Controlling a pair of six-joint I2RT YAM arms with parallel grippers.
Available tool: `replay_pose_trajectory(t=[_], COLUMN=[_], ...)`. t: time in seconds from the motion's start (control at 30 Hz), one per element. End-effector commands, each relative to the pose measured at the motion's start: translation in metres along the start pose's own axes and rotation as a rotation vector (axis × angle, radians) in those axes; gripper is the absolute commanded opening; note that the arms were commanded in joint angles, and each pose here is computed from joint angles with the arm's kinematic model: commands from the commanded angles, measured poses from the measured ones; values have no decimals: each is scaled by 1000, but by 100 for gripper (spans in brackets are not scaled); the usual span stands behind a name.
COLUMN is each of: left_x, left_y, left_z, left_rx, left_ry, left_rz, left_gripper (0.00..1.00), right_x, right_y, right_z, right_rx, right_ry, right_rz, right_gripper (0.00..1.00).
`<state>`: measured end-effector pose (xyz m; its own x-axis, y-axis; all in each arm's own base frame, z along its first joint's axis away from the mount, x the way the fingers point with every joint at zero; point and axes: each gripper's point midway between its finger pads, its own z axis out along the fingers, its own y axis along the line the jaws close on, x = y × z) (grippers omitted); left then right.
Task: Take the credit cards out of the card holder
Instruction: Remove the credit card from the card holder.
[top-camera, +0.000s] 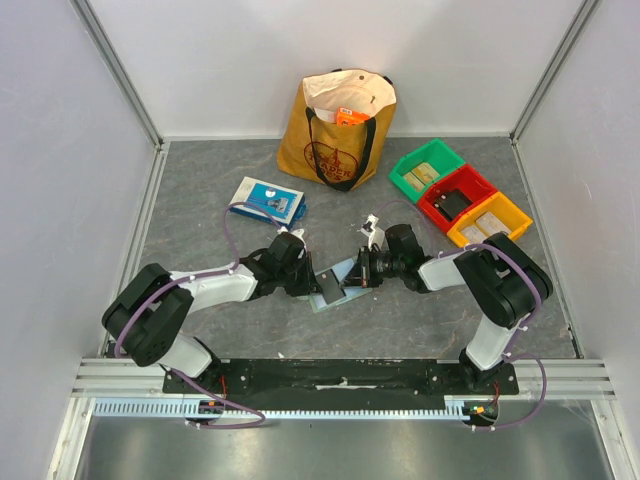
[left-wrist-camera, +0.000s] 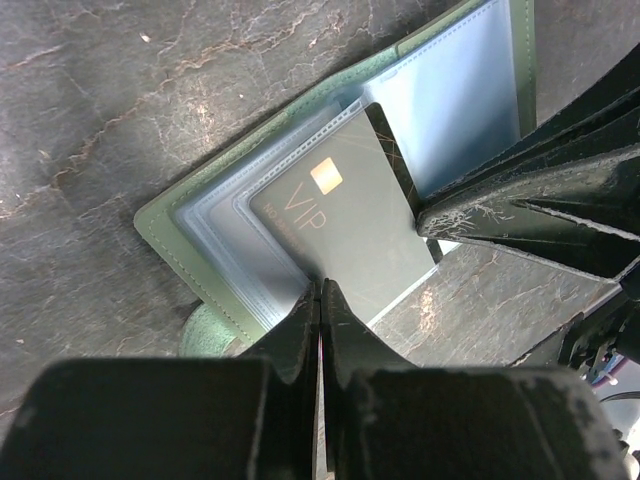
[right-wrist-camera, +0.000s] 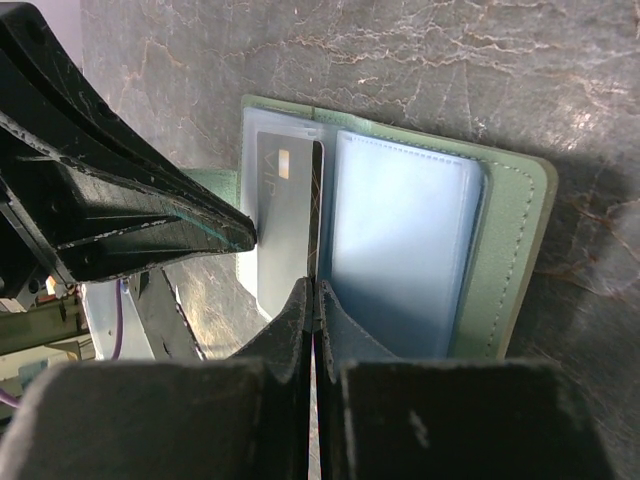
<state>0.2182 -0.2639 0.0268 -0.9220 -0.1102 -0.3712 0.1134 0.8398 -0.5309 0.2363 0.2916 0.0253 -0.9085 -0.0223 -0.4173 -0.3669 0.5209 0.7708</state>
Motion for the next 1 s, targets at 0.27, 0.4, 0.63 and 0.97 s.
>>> replay_pose_trajectory(t=[0.27,0.4,0.63,0.97], left_x=[13,15,15,17], left_y=[23,27,28,30], left_z=[5,4,4,4], left_rx=[-81,-94,-97,-102], left_ry=[16,18,22,27], left_rz=[-18,-15,-13,-12], left_gripper=[2,2,2,2], right_x=[-27,-32,-35,-36], right_y=[6,7,9,1], right_z=[5,7,9,5], right_rx=[-7,-24,-46,-46], right_ry=[-63,-78,-82,-80], right_rz=[-10,7,13,30], right_gripper=[21,20,15,0])
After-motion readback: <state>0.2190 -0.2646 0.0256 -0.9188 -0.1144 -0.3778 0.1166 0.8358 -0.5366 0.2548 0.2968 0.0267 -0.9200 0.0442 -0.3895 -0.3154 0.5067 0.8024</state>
